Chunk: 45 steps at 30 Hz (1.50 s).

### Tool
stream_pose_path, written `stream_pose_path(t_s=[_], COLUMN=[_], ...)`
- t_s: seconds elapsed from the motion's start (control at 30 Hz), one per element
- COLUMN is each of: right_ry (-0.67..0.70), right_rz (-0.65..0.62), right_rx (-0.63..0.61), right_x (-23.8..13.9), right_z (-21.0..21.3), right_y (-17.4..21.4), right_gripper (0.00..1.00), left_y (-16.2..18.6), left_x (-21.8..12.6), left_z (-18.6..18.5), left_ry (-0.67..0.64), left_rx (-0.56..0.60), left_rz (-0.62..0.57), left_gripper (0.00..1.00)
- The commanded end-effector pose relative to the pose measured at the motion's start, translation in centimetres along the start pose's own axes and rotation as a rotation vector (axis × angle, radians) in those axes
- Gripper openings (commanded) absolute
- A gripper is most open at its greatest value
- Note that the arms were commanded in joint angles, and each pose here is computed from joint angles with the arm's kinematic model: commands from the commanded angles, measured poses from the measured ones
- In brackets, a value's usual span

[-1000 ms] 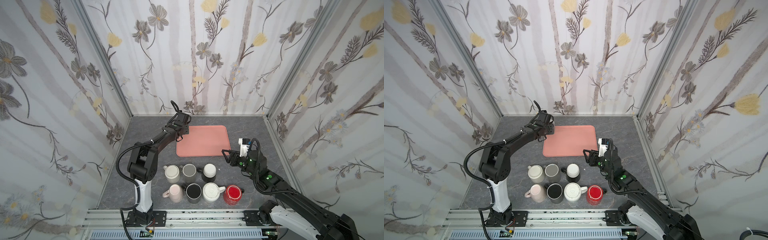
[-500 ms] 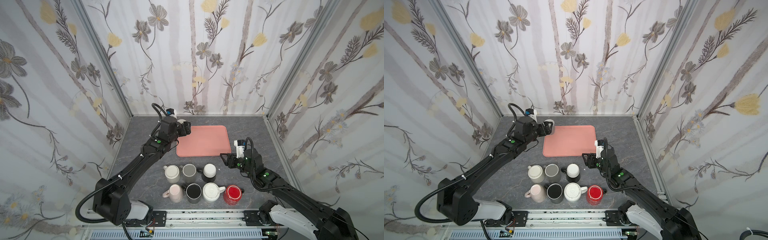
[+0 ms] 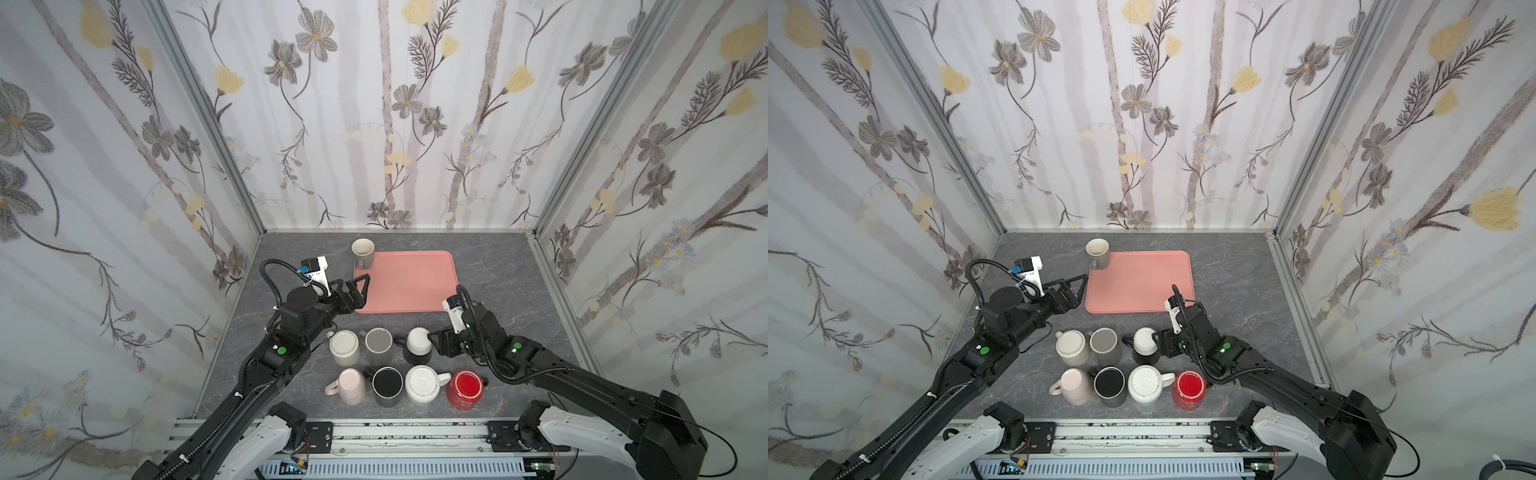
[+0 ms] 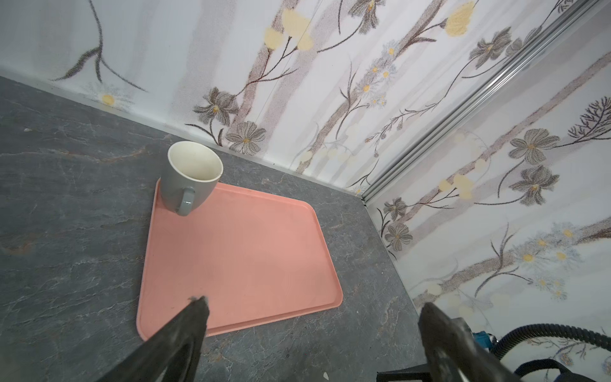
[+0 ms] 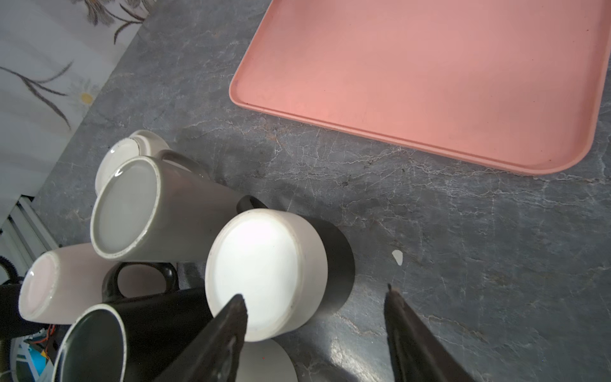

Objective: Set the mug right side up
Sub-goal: 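Move the left gripper to the upside-down black mug with white base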

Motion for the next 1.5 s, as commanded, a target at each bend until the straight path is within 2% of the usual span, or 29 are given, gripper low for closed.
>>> stream_pose_path(t_s=[0.0,0.07,0.1,0.3,0.5,0.67,0.93,1.13,1.47], right_ry=[0.015,0.023,0.035,0.065,0.16,0.279,0.348,0.368,0.379], right_rz=[0.004,0.003,0.007,0.052,0.106,0.08,0.052,0.039,-0.021], right_rx=[-0.073,-0.089,-0.1,-0.169,-0.205,-0.172,-0.076,-0.026,0.079], right_x=[-0.3,-0.2,0.0,1.3,2.3,1.8,0.9,0.6,-0.5], right_z=[1.2,1.8,2.0,3.5,2.6,0.4,-3.0,-4.6,-7.1], right_y=[0.2,0.2,0.2,0.9,1.7,1.2,0.8,0.7,-0.1], right_gripper=[0.8,0.99,1.0,1.0,1.0,1.0,0.97,0.96,0.95], left_y=[-0.1,0.2,0.3,0.8,0.9,0.9,2.0,4.6,11.8], left_x=[-0.1,0.0,0.1,0.2,0.3,0.3,1.3,2.8,5.7], left_z=[-0.1,0.1,0.2,0.6,0.6,0.3,-0.3,-1.2,-2.8], left_ry=[0.02,0.016,0.014,0.003,0.004,0.016,0.051,0.017,-0.093], left_rx=[-0.016,-0.019,-0.019,-0.021,-0.023,-0.018,0.016,0.125,0.425], left_rz=[-0.024,-0.014,-0.008,0.006,0.014,0.022,0.114,0.244,0.506], left_gripper=[1.0,1.0,1.0,1.0,1.0,1.0,0.98,0.94,0.83])
Point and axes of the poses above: each gripper's point midway between its finger pads, its own x axis out along the fingers, its own z axis along the line the jaws close on, y = z × x, the point moved 3 cm from there along -x, back along the fingers, and after that the axes turned 2 degrees about -x, right-handed, at the moved point
